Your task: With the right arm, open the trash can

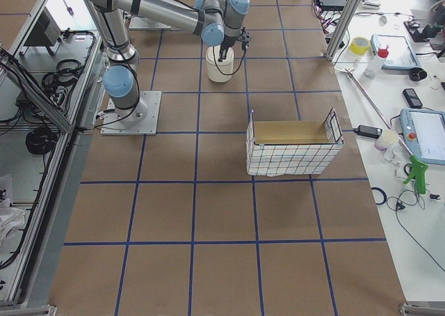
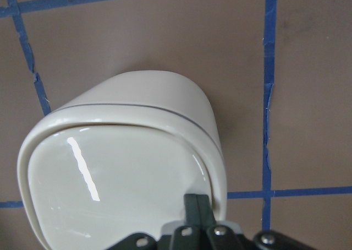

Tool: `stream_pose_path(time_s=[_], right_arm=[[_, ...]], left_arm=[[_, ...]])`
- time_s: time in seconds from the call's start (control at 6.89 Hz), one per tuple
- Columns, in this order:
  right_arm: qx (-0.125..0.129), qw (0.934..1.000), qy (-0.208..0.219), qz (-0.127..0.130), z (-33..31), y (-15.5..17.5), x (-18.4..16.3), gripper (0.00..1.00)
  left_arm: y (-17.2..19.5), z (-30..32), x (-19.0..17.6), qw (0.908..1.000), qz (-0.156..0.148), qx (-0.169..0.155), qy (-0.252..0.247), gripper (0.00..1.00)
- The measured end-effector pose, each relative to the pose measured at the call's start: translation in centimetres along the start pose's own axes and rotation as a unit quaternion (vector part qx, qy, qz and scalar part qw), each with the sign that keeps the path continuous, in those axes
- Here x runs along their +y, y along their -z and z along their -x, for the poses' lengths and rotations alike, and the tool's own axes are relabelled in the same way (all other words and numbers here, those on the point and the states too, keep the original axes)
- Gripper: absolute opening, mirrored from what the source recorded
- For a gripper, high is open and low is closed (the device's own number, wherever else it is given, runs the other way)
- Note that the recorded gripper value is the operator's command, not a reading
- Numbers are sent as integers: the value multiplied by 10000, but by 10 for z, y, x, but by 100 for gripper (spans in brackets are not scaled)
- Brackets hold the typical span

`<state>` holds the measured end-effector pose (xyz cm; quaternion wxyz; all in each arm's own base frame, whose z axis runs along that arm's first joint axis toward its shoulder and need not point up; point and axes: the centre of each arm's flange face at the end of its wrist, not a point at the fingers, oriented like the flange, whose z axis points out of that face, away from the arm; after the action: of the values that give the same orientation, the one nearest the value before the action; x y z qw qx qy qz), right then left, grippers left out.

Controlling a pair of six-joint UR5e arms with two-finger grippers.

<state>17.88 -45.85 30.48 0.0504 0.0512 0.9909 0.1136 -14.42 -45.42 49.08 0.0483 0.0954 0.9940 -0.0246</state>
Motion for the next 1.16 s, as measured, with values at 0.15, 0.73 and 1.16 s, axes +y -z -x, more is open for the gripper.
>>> stream_pose_path(time_s=[0.15, 0.73, 1.16], right_arm=[[-2, 10000, -10, -12, 0, 1, 0, 0], [-146, 9990, -3, -418, 16, 46, 4, 78], [174, 9945, 30, -1030, 17, 120, 3, 100]], left_arm=[[0, 0, 0, 10000, 0, 0, 0, 100], [0, 0, 0, 10000, 0, 0, 0, 100], [0, 0, 0, 10000, 0, 0, 0, 100]])
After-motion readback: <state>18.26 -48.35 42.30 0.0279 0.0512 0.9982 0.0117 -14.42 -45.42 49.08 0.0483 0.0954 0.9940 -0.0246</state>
